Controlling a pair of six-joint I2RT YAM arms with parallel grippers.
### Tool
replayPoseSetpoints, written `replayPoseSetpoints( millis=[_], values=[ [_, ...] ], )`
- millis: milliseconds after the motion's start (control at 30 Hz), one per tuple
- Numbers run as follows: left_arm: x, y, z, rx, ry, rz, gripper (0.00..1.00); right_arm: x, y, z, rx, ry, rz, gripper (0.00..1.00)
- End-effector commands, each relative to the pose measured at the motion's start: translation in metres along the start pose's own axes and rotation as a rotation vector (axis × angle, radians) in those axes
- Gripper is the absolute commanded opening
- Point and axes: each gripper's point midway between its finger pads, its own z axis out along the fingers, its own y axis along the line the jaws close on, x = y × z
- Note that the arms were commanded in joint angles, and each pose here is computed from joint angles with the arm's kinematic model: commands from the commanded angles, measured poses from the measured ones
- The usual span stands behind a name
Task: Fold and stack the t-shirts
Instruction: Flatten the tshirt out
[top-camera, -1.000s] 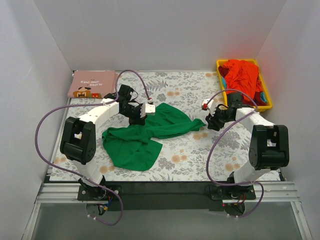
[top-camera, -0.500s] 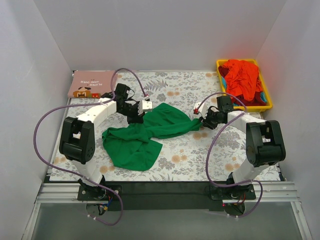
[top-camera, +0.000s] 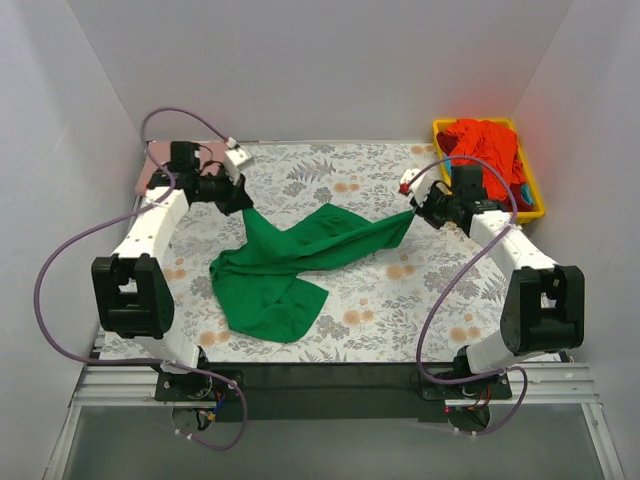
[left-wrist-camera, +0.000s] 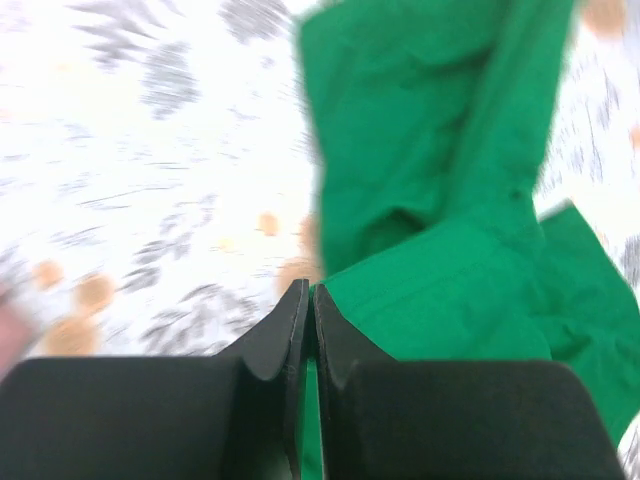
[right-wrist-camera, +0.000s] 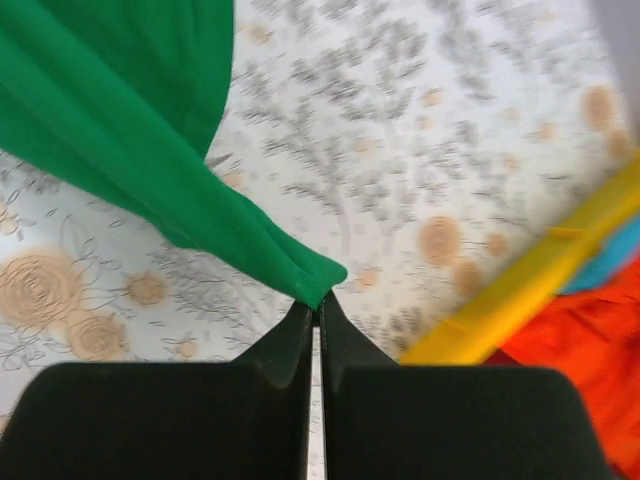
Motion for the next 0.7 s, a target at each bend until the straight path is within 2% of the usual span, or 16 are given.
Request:
replayPoseSetpoints(
  millis=[0,167,300,467,533,667],
  values=[
    [-0.075,0.022,-0.077,-0.176,-0.222,-0.085,0.00,-0.049,-0.052,-0.052,0.188,-0.060,-0.001,0.01],
    [-0.107,0.054,-0.160,-0.422,-0.380,-0.172,0.00,-0.083,-0.098,-0.103,0.364,-0.055,0.015,0.01],
    [-0.126,0.056,-0.216,-0.578,-0.480,-0.160,0.00,-0.101,-0.116,-0.135,0.450,-0.062,0.017,0.01],
    [-0.127,0.060,-0.243,-0.675,-0.527,-0.166,0.00,-0.108,-0.126,-0.159,0.522,-0.059,0.015,0.01],
    [-0.135,0.059,-0.251,-0.686,-0.561,-0.172,0.00,-0.125,-0.135,-0.177,0.565,-0.096,0.013,0.01],
    [-0.184,0.042,-0.286,-0.704,-0.660,-0.112,0.00,-0.170,-0.151,-0.230,0.672,-0.189,-0.014,0.01]
  ],
)
